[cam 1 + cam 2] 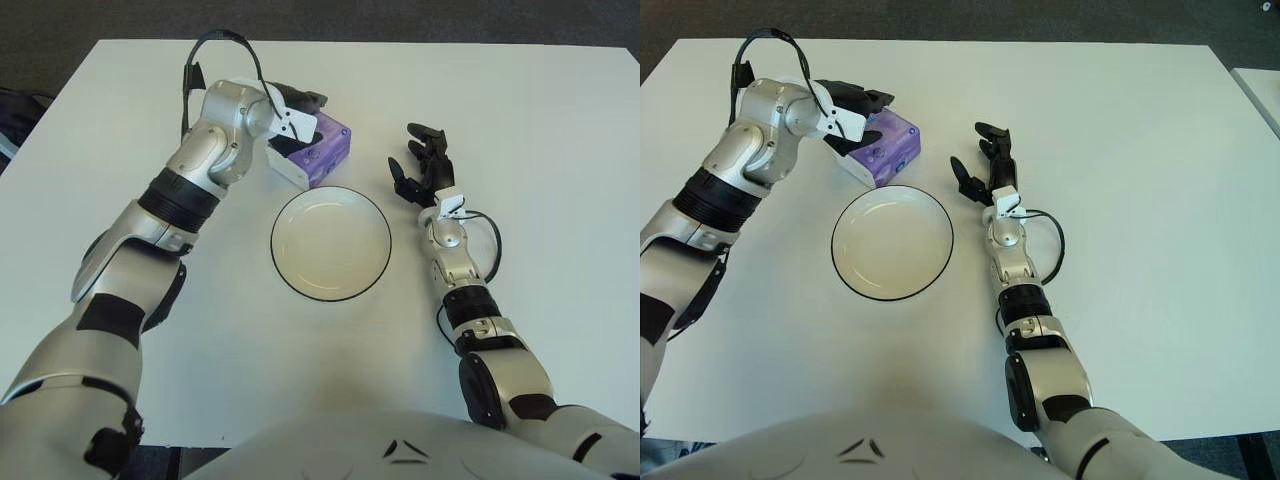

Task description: Put the tissue paper into the plate.

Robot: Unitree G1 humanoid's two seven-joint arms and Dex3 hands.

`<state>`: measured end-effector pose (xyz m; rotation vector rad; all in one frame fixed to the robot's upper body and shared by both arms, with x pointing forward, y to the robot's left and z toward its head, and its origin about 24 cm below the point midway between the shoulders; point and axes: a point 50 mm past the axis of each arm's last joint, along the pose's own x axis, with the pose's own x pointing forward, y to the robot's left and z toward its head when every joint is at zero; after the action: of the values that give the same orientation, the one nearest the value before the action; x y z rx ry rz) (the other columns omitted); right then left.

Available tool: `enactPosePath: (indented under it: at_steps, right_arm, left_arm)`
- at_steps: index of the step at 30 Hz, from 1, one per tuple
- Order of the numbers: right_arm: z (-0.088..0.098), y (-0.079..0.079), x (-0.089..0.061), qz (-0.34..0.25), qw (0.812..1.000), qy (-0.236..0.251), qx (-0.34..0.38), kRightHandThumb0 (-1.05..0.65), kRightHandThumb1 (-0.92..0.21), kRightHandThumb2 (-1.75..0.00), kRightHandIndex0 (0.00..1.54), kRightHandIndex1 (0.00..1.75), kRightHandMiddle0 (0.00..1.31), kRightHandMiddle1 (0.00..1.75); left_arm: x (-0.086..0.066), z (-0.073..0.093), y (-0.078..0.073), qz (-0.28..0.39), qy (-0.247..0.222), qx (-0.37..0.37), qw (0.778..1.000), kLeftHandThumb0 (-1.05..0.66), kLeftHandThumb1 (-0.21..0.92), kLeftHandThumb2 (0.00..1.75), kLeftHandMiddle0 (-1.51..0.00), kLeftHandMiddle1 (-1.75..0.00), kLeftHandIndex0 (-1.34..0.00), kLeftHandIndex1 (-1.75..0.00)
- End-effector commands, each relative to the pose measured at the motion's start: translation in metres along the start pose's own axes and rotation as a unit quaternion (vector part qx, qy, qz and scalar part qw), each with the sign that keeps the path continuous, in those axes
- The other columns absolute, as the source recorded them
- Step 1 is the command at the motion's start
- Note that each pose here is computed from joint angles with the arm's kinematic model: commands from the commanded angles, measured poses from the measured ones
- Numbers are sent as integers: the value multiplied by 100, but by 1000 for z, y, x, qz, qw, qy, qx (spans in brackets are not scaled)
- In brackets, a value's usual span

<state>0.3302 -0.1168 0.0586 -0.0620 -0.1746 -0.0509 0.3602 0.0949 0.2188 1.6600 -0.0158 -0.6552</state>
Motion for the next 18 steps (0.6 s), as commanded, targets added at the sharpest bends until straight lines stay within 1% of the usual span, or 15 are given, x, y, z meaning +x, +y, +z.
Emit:
enactPosePath:
  at_steps: [1,11,13,15,17,18]
  right_arm:
    - [-80,-6,-55,-6,979,202,-15,-48,-75,-61,36,66,0,90]
    - [-82,-8,-56,-6,979,204,-11,-49,-74,-63,35,68,0,91]
    - [-82,-8,-56,-7,979,204,-11,-49,-73,-63,35,68,0,91]
    - [-82,-7,-56,-8,979,204,-11,-48,-73,-63,35,68,0,91]
    - [-82,-7,-56,-8,979,204,-11,-48,-73,-64,35,68,0,92]
    - [-82,-7,-56,-9,979,204,-11,-48,-73,-64,35,68,0,92]
  left_arm:
    - [-3,-2,0,-7,-10,-15,1000,-105,92,121,0,0,0,0]
    - [-1,4,3,1,-24,-42,999,-105,92,122,-1,0,0,0]
    - [6,9,-1,11,-25,-52,998,-105,92,121,0,0,0,0]
    - [15,12,-9,24,-21,-62,998,-105,92,107,0,0,0,0]
    - [20,12,-13,33,-16,-68,997,-105,92,96,0,0,0,0]
    - [22,12,-15,39,-14,-70,997,-105,92,93,0,0,0,0]
